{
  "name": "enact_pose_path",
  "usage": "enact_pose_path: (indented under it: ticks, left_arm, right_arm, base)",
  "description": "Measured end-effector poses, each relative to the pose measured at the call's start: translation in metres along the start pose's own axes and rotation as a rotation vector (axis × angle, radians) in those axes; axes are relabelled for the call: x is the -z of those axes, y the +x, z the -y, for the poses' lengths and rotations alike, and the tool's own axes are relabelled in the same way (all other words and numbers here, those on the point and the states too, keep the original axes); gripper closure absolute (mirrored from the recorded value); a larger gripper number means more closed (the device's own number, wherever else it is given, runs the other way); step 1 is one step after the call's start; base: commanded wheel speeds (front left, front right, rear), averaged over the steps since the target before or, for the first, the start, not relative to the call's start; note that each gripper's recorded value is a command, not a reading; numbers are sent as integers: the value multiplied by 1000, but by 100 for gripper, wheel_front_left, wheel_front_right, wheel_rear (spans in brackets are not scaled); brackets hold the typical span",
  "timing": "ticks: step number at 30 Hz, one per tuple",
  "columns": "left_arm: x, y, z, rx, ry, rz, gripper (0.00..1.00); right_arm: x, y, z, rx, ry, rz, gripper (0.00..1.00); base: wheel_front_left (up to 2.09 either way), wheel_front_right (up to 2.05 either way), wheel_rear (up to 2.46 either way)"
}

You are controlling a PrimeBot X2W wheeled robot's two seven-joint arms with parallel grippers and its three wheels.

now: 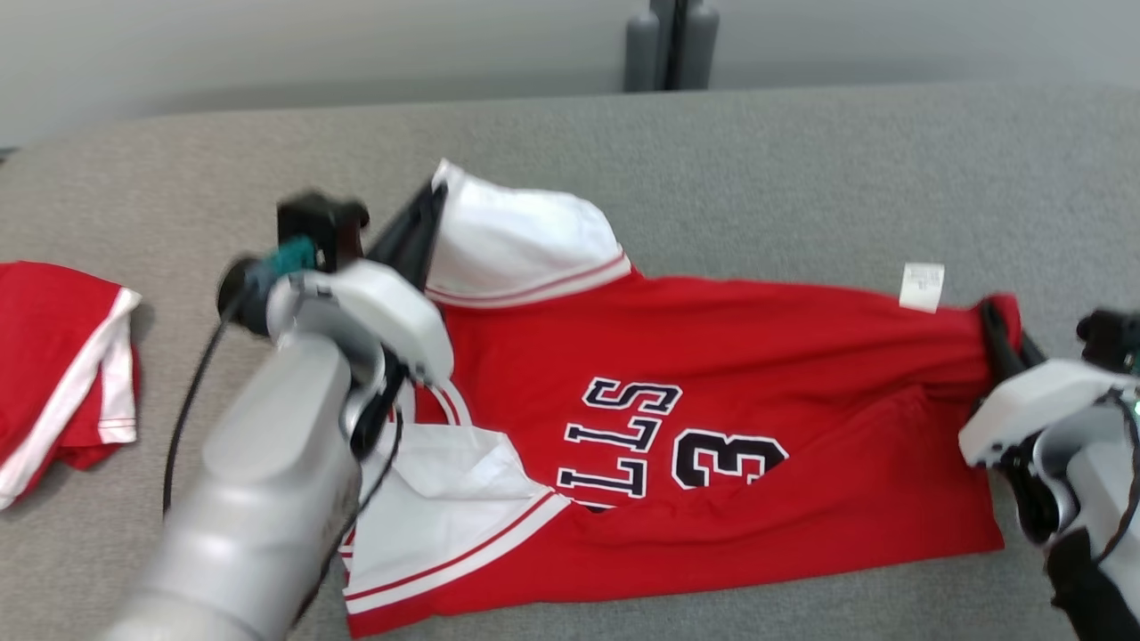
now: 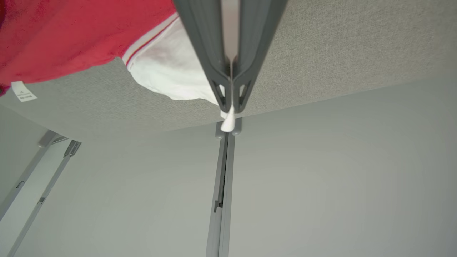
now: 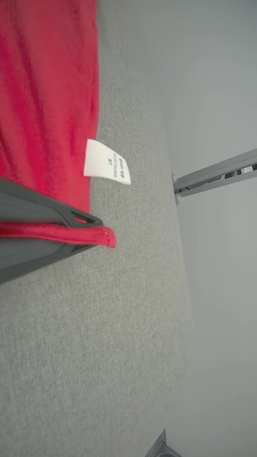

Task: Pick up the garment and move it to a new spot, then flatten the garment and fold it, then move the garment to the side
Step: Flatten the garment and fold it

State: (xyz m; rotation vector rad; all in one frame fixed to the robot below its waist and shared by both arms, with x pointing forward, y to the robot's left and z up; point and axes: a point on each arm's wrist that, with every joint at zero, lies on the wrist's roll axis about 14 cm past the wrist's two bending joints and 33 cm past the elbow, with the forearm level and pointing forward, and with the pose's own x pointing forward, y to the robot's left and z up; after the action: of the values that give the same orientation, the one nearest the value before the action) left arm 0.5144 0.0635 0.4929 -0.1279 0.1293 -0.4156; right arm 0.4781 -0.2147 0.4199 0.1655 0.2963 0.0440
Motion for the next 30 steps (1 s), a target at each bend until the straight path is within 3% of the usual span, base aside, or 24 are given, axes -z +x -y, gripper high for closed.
enact_pose_path:
  ticks: [17, 26, 27, 28, 30]
  left_arm:
    - [72, -123, 29, -89, -152, -55, 100]
    - [100, -160, 25, -162, -201, -99, 100]
    - [103, -163, 24, -168, -197, -106, 66]
    - [103, -165, 21, -177, -199, -104, 6]
    - [101, -166, 19, -183, -188, -97, 0]
  right_arm:
    - [41, -67, -17, -15, 62, -39, 100]
    - [55, -82, -14, 0, 62, -60, 100]
    - [55, -82, -14, 1, 64, -61, 100]
    - [55, -82, -14, 3, 68, -61, 72]
    - [56, -81, -16, 4, 80, -60, 0]
  base:
    - [0, 0, 0]
    - [0, 0, 0]
    - [0, 0, 0]
    - [0, 0, 0]
    - [0, 0, 0]
